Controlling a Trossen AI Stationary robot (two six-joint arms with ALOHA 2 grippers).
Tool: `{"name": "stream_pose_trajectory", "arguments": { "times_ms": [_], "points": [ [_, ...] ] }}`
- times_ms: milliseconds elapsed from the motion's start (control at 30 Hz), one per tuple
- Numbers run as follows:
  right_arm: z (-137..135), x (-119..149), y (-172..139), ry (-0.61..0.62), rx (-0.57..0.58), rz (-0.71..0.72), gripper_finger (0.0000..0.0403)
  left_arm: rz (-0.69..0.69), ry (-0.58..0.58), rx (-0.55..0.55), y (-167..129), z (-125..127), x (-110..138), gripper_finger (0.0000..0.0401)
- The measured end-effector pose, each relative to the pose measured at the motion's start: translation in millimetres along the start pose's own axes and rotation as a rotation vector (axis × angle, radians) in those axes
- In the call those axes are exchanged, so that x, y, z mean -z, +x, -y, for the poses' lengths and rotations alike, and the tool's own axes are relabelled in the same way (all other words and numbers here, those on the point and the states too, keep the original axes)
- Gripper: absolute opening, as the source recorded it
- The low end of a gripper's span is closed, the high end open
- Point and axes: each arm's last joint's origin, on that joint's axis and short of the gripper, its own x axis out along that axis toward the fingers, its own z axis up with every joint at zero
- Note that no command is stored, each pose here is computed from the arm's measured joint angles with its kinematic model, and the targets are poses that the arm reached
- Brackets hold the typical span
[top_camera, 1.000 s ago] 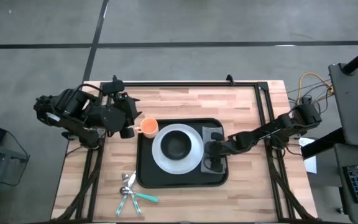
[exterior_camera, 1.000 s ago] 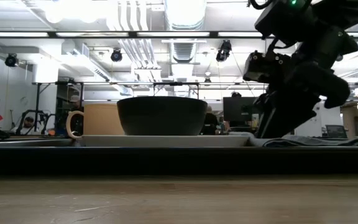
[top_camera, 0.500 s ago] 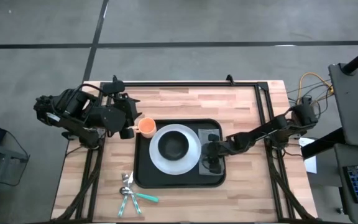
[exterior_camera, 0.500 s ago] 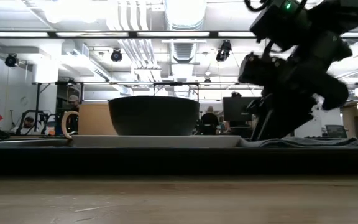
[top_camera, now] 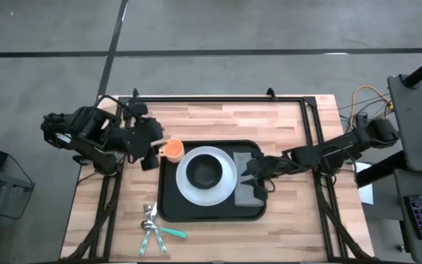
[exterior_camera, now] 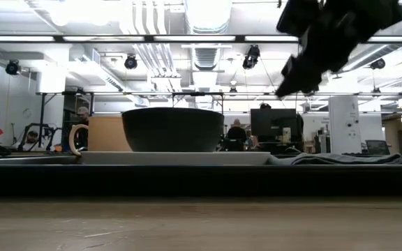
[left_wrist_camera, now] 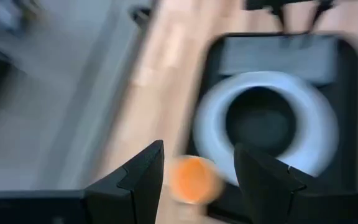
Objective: Set up tray
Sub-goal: Put the green spoon on the gray napkin on the black serving tray
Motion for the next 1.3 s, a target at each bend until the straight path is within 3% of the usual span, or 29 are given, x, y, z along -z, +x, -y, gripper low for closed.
{"name": "stream_pose_trajectory", "arguments": {
  "times_ms": [100, 300, 433, 533, 733, 1067, 1200, 1300],
  "points": [
    [1, -2, -14, 0.003, 0.008, 0.016, 0.0145, -0.063, -0.131, 0.055, 7, 12, 8, 0.0175],
    [6, -6, -41, -0.006, 0.127, 0.096, 0.0172, -0.187, -0.407, -0.005, 31, 37, 38, 0.0175],
    [7, -10, -54, -0.004, 0.144, 0.16, 0.0186, -0.312, -0.583, -0.056, 48, 53, 71, 0.0175],
    [7, -11, -58, -0.029, 0.142, 0.173, 0.0192, -0.403, -0.654, -0.088, 60, 68, 99, 0.0175],
    [8, -7, -55, -0.069, 0.16, 0.126, 0.0194, -0.431, -0.754, -0.079, 74, 97, 135, 0.0175],
    [10, 2, -49, -0.082, 0.154, 0.024, 0.0196, -0.442, -0.911, -0.017, 88, 144, 158, 0.0175],
    [9, 2, -50, -0.082, 0.118, 0.011, 0.0196, -0.482, -0.862, 0.036, 91, 164, 161, 0.0175],
    [8, 3, -50, -0.083, 0.102, 0.003, 0.0196, -0.488, -0.739, 0.068, 91, 180, 160, 0.0175]
  ]
}}
